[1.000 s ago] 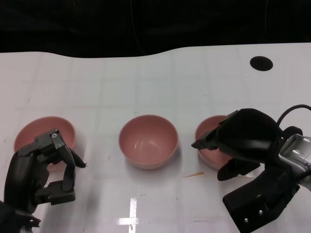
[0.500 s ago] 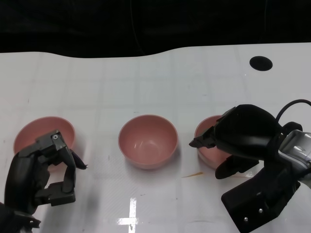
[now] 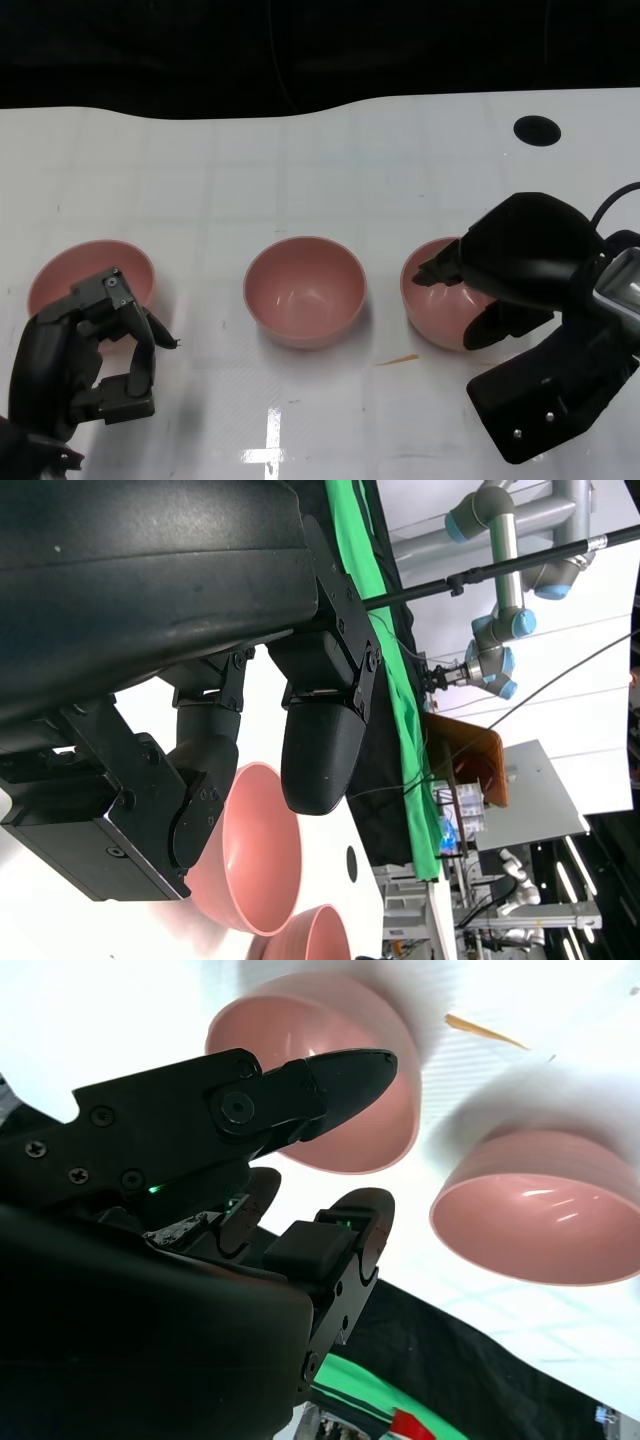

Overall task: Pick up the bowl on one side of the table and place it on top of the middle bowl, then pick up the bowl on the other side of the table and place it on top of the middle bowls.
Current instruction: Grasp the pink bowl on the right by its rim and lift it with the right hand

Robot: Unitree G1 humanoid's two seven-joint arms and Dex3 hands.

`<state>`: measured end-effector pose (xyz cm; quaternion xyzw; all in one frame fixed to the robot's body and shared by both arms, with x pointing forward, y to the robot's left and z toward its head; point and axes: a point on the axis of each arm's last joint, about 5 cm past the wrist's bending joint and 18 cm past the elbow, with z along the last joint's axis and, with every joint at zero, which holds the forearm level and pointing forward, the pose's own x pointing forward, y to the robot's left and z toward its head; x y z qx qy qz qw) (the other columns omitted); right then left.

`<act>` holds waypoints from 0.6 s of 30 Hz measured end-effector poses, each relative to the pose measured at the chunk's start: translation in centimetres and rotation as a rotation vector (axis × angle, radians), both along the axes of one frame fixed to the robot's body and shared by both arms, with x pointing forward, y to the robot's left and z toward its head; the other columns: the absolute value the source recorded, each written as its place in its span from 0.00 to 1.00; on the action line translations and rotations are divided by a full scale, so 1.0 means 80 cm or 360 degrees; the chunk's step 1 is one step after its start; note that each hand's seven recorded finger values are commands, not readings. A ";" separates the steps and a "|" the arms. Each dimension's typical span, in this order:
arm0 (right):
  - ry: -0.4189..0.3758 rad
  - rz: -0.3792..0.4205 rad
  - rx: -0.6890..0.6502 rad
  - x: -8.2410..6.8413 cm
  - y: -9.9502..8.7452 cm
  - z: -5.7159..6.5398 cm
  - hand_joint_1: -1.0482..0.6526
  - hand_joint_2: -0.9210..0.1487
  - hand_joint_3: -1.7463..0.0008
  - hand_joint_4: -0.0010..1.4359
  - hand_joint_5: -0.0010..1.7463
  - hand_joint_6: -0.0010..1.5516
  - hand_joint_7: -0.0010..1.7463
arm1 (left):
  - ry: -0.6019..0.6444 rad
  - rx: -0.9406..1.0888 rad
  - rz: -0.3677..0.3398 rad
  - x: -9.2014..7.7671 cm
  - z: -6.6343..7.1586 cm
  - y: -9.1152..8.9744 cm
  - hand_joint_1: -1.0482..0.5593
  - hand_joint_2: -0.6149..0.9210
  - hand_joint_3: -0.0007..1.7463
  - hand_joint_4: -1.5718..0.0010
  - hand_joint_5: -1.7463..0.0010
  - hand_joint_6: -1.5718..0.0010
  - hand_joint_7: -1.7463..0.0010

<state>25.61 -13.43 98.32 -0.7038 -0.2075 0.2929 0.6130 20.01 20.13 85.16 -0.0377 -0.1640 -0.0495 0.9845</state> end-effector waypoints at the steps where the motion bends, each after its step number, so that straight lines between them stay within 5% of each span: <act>1: -0.0009 -0.0003 -0.0006 0.000 -0.001 0.001 0.06 0.00 0.98 0.50 0.07 0.47 0.02 | 0.0004 -0.0001 -0.0001 0.000 0.000 0.000 0.73 0.73 0.88 0.37 0.00 0.49 0.00; 10: -0.0003 -0.0171 -0.0236 -0.003 0.002 0.007 0.02 0.00 0.96 0.48 0.05 0.44 0.01 | 0.0002 -0.0001 -0.0002 0.000 0.000 0.000 0.74 0.72 0.88 0.36 0.00 0.46 0.00; 18: 0.0024 -0.0143 -0.0326 -0.006 0.021 -0.005 0.00 0.00 0.96 0.51 0.06 0.46 0.01 | 0.0001 0.0017 -0.0004 0.000 0.000 -0.001 0.70 0.71 0.88 0.37 0.00 0.47 0.00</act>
